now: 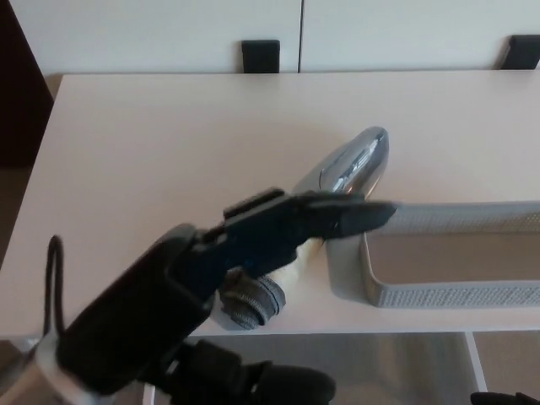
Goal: The robot walks towards a desk on which a shovel is kept on the left hand side and a container is kept on the right hand side. The robot picks up the shovel using its left hand and places it in the container.
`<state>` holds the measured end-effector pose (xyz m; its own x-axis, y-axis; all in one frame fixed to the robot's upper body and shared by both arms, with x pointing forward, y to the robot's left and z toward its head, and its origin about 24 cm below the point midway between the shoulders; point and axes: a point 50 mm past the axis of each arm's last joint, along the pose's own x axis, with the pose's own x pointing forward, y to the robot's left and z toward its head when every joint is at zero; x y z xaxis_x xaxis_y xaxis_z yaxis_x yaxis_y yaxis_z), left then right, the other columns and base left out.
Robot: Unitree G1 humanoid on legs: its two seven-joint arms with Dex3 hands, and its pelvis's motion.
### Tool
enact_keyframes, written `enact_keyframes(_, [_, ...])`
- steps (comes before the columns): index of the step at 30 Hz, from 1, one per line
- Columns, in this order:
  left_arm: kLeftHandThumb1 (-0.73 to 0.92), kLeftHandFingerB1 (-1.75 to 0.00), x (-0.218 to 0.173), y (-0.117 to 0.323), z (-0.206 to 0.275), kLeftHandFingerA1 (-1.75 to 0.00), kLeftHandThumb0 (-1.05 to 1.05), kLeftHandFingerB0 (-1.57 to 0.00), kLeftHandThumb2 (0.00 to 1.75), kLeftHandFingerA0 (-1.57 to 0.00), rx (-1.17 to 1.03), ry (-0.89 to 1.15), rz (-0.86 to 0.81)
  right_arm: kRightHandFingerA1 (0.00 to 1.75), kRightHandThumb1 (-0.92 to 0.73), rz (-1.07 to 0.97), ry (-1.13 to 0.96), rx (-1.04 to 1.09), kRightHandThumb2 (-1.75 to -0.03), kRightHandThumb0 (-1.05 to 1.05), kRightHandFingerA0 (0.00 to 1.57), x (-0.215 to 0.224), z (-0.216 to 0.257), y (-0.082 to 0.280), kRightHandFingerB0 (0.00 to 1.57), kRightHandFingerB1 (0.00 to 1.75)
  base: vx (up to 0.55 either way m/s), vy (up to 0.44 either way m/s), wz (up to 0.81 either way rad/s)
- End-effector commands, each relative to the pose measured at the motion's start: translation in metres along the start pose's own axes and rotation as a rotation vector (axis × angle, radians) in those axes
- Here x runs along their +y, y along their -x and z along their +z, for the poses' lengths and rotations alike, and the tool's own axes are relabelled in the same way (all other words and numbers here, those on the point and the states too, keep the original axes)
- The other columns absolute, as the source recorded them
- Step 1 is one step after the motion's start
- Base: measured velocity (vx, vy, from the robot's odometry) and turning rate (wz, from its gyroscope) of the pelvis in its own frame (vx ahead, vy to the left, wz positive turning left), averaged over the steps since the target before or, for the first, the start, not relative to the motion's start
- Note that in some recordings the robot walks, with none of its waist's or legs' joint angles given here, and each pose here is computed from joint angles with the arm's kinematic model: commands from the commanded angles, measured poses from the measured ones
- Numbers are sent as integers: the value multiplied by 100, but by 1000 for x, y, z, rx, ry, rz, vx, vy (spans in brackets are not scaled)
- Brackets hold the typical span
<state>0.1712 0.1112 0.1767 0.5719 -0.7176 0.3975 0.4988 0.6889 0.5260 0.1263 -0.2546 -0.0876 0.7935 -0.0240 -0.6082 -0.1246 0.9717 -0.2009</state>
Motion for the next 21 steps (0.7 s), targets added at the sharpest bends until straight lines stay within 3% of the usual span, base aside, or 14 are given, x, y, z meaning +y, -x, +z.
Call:
enact_keyframes(1, [41,-24,5,-47,-72,-19,-65,-8,76,0,477,-478,139,62,-53,-17,84,-19,-55,-13,74,-9,12,-2,47,47,0,0,0])
enact_keyframes(10, [38,-20,-19,-41,-117,-2,-56,-10,70,0,695,-579,133,62,-51,-16,79,-34,-54,-14,75,-9,17,-4,48,48,0,0,0])
enact_keyframes(18, [35,-23,-34,-38,-136,-16,-54,-5,73,0,792,-660,152,61,-52,-14,72,-18,-54,-13,74,-8,14,-2,48,47,0,0,0])
enact_keyframes(21, [38,-17,-39,-37,-145,-5,-57,-6,71,0,842,-671,159,61,-52,-16,69,-18,-54,-12,73,-8,14,-2,48,48,0,0,0])
